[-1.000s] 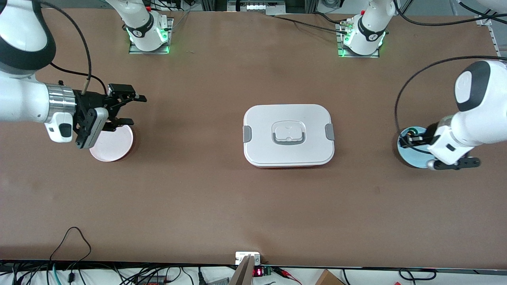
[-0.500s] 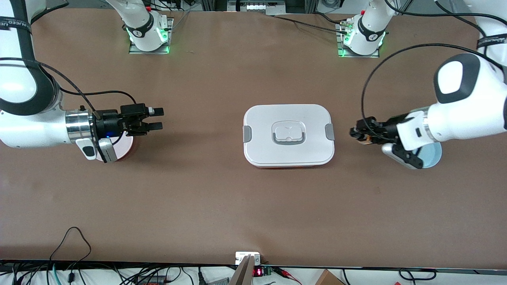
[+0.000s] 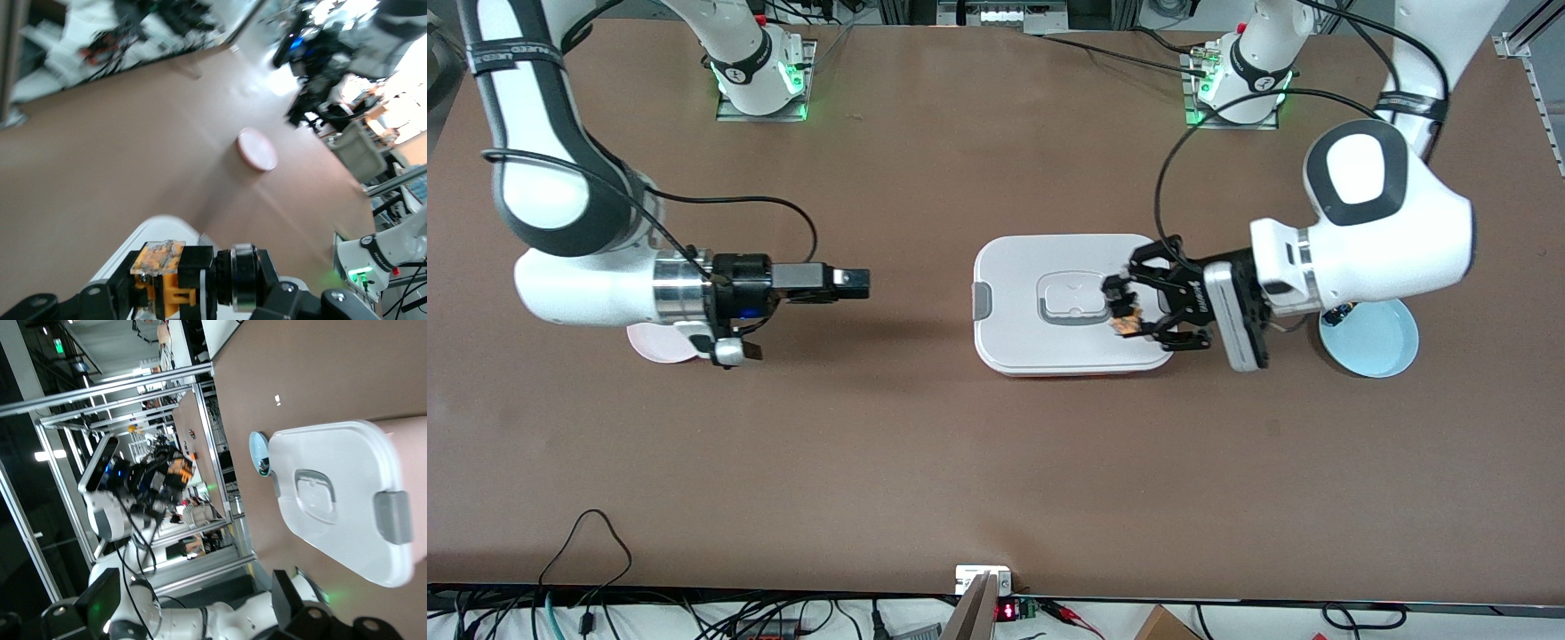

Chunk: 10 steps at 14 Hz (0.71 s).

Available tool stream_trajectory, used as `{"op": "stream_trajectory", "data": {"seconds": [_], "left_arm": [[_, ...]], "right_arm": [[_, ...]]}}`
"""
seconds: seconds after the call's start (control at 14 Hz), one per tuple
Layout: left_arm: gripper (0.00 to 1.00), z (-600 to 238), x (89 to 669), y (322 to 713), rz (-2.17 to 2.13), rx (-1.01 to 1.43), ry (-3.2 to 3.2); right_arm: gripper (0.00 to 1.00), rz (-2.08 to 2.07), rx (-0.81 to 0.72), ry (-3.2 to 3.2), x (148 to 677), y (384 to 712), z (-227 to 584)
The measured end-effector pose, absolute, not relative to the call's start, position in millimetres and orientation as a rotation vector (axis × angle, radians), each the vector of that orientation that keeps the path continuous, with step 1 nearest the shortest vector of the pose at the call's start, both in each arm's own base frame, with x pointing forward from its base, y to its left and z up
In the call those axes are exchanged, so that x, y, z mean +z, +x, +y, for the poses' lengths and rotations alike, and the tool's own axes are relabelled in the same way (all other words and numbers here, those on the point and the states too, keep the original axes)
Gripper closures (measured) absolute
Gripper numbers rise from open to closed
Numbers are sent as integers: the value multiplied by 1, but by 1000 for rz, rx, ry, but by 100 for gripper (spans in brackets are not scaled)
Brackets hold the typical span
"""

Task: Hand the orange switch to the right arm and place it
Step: 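Lift the switch with the left gripper while the right gripper approaches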

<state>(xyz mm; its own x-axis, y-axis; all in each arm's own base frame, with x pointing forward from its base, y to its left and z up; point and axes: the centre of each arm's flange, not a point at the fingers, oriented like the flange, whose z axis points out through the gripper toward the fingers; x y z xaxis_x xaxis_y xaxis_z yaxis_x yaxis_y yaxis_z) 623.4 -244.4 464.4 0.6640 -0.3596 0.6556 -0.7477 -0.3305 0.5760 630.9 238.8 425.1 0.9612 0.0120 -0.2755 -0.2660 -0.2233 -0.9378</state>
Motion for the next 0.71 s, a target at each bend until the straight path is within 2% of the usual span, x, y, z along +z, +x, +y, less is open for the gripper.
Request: {"op": "stream_trajectory", "data": {"seconds": [0.36, 0.71], "left_arm": [[28, -296, 450, 608, -1013, 824, 1590], [28, -338, 439, 587, -961, 975, 1503]], "right_arm": [[0, 425, 292, -1701, 426, 619, 304], [0, 602, 322, -1604, 425, 602, 350]]}}
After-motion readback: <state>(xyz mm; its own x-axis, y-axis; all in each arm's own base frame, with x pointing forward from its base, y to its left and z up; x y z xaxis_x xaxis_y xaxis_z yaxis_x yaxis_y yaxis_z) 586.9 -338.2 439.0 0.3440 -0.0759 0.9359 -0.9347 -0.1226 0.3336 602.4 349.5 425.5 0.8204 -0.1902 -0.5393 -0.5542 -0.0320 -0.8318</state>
